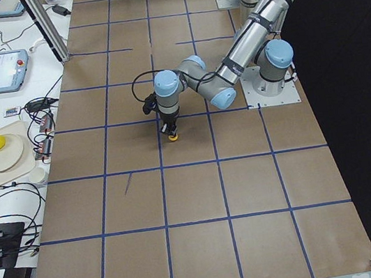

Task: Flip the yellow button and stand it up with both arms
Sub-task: 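Swing the left gripper up, holding the yellow button out toward the table center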

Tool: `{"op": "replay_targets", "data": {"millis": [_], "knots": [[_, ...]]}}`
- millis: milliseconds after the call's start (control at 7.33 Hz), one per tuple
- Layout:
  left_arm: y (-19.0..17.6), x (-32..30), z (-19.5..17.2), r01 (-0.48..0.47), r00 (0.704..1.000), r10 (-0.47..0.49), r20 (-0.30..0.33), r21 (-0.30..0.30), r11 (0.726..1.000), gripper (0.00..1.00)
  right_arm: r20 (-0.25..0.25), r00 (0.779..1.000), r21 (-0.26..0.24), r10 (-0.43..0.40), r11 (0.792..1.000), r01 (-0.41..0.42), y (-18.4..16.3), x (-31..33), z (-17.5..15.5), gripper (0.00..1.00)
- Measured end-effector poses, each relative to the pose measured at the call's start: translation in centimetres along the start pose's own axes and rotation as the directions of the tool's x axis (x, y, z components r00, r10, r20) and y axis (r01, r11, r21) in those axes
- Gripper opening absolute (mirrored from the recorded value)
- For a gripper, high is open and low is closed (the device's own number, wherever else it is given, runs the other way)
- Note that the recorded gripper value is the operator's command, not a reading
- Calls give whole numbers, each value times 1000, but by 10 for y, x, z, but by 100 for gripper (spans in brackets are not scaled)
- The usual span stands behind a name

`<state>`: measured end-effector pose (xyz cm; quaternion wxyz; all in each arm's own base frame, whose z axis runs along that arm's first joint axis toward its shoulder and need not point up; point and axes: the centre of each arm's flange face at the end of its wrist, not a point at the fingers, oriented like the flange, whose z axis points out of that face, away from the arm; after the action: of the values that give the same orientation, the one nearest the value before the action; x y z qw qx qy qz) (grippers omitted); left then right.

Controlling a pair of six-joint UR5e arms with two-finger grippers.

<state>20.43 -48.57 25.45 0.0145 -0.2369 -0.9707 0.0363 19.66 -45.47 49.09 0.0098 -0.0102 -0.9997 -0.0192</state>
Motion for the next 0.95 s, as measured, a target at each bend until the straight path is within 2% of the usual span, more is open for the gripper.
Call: {"op": "replay_targets", "data": {"millis": [273, 545, 682, 818, 955], "knots": [[-32, 49, -40, 117, 984, -106, -143, 72, 991, 18, 0, 1000, 0, 0, 1000, 0, 0, 0, 0, 100], [-100, 139, -78, 191, 937, -133, -324, 153, 970, 18, 0, 1000, 0, 0, 1000, 0, 0, 0, 0, 100], [-131, 190, -96, 248, 880, -139, -453, 191, 950, 18, 0, 1000, 0, 0, 1000, 0, 0, 0, 0, 100], [-152, 230, -107, 327, 783, -138, -607, 212, 921, 18, 0, 1000, 0, 0, 1000, 0, 0, 0, 0, 100], [-166, 259, -114, 406, 646, -114, -755, 213, 889, 18, 0, 1000, 0, 0, 1000, 0, 0, 0, 0, 100]]}}
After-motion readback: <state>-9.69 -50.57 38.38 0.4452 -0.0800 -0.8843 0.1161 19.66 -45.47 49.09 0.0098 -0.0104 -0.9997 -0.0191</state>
